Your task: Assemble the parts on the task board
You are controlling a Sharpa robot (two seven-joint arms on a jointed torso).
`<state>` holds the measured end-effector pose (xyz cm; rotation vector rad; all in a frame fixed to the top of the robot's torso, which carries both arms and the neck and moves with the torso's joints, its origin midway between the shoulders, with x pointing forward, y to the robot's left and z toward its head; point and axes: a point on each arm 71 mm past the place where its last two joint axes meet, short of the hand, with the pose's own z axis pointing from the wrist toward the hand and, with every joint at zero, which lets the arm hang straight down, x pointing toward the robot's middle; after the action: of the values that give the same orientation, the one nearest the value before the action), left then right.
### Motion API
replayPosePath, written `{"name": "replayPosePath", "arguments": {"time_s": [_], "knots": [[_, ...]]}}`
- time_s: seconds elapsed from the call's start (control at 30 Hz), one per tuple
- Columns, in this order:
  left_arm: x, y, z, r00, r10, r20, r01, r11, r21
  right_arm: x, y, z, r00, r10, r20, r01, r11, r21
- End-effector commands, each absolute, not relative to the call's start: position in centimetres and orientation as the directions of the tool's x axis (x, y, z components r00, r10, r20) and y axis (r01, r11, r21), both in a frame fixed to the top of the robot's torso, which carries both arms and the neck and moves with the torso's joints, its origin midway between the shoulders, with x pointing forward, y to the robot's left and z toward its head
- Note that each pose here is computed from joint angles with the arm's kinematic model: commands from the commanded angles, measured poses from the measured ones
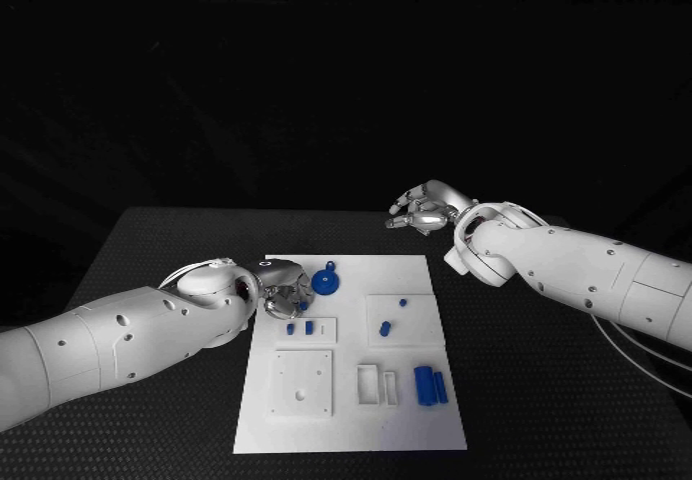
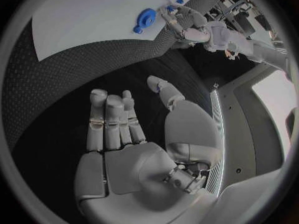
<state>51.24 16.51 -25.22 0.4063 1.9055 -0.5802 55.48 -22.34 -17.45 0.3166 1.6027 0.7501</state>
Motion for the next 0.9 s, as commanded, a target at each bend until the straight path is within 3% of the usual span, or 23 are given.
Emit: {"name": "replayPosePath", "arguments": {"time_s": [0.03, 0.33, 0.57, 0.67, 0.77, 0.9], "knots": [[51.1, 16.9, -25.7, -0.401, 0.029, -0.916, 0.511, 0.837, -0.198, 55.4, -22.3, -17.5, -0.196, 0.596, -0.779, -0.221, 0.747, 0.627], [51.6, 18.9, -25.2, -0.365, 0.004, -0.931, 0.482, 0.856, -0.186, 55.3, -22.6, -17.5, -0.204, 0.548, -0.811, -0.262, 0.768, 0.585], [53.0, 21.2, -23.2, -0.299, -0.119, -0.947, 0.421, 0.874, -0.243, 54.6, -22.7, -18.0, -0.255, 0.484, -0.837, -0.304, 0.782, 0.544], [53.5, 22.3, -22.2, -0.266, -0.229, -0.936, 0.379, 0.869, -0.32, 54.2, -23.0, -18.4, -0.268, 0.419, -0.867, -0.335, 0.804, 0.492], [53.9, 23.8, -21.2, -0.271, -0.453, -0.849, 0.276, 0.809, -0.519, 53.6, -23.3, -19.0, -0.269, 0.332, -0.904, -0.378, 0.827, 0.416], [54.3, 25.2, -20.5, -0.27, -0.737, -0.62, 0.124, 0.612, -0.781, 52.6, -23.3, -20.0, -0.256, 0.23, -0.939, -0.43, 0.843, 0.324]]}}
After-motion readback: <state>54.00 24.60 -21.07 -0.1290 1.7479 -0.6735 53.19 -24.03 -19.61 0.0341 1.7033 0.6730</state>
